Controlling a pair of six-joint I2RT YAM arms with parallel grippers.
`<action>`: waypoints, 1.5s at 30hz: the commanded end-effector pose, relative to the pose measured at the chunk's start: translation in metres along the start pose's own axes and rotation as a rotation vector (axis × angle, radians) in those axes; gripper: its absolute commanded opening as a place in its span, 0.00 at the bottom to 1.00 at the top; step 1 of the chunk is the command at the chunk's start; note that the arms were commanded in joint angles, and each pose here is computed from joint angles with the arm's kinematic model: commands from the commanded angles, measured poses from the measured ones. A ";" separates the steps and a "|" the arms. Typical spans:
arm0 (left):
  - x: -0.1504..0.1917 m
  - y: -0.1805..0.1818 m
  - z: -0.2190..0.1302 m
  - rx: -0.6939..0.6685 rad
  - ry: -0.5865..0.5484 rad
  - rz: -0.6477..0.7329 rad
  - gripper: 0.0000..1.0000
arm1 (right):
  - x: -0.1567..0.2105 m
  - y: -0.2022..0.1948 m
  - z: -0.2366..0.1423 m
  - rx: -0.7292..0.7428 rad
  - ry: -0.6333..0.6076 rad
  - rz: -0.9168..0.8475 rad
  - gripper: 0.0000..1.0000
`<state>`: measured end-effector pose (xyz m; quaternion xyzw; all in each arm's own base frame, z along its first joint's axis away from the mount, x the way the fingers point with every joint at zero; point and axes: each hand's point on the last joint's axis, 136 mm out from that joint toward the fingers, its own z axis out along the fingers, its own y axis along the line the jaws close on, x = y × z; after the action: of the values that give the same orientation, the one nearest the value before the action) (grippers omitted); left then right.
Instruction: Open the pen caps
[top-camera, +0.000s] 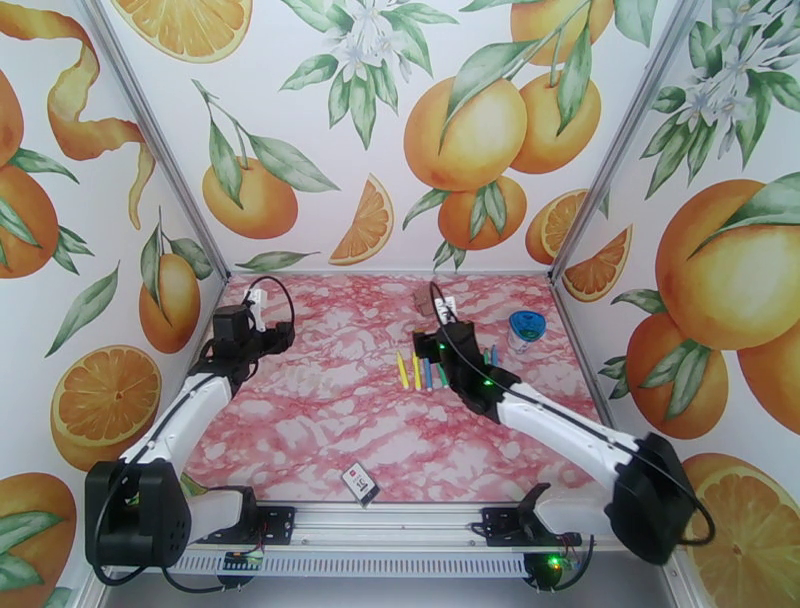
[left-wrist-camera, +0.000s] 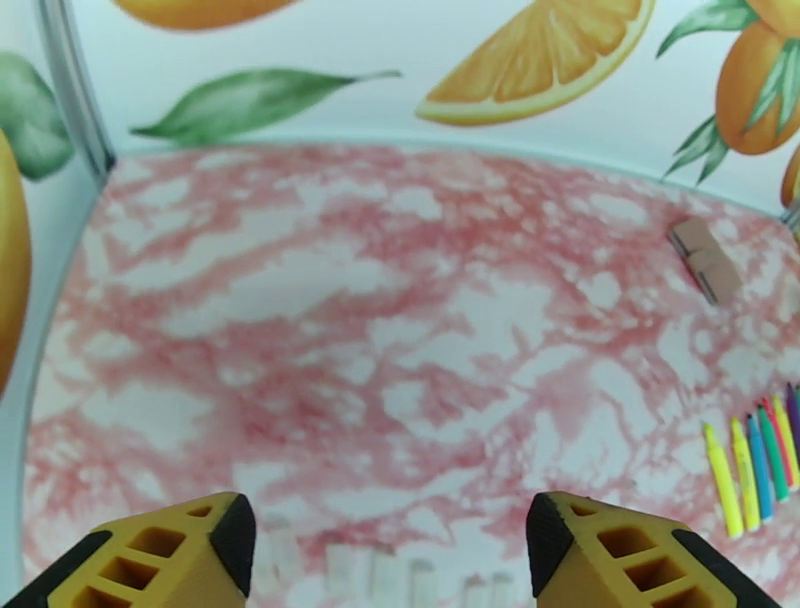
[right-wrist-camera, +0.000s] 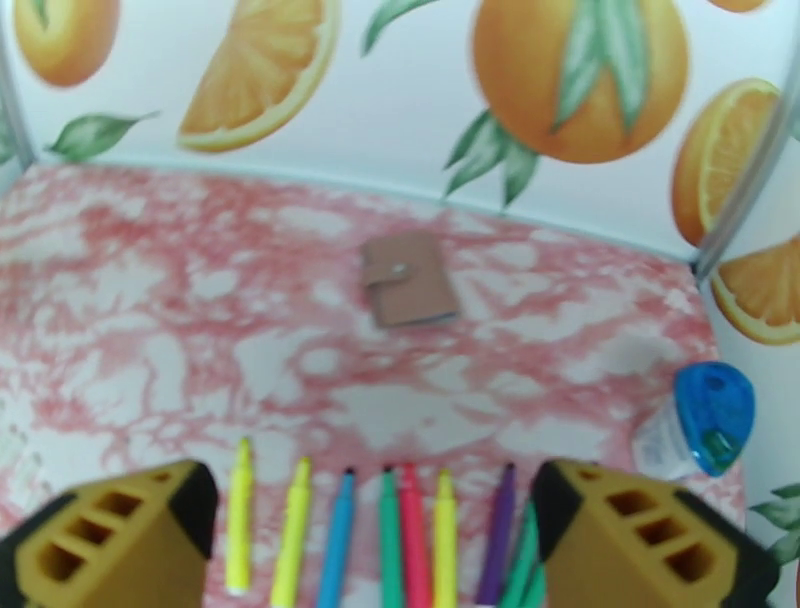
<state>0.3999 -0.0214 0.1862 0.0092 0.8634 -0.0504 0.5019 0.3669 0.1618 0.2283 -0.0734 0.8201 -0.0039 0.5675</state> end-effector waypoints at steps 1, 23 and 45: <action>-0.018 0.000 -0.003 -0.018 -0.147 0.069 0.80 | 0.009 -0.030 -0.003 0.076 -0.004 -0.029 0.97; 0.037 0.008 0.035 -0.049 -0.252 0.209 0.95 | 0.088 -0.168 0.001 0.378 -0.098 0.163 1.00; 0.063 0.016 0.058 -0.028 -0.234 0.171 1.00 | 0.113 -0.153 0.058 0.216 -0.133 0.179 1.00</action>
<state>0.4174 -0.0114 0.0949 0.0705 0.8071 0.0177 0.5860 0.3929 -0.0027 0.1090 0.0609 0.7850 -0.0641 0.6132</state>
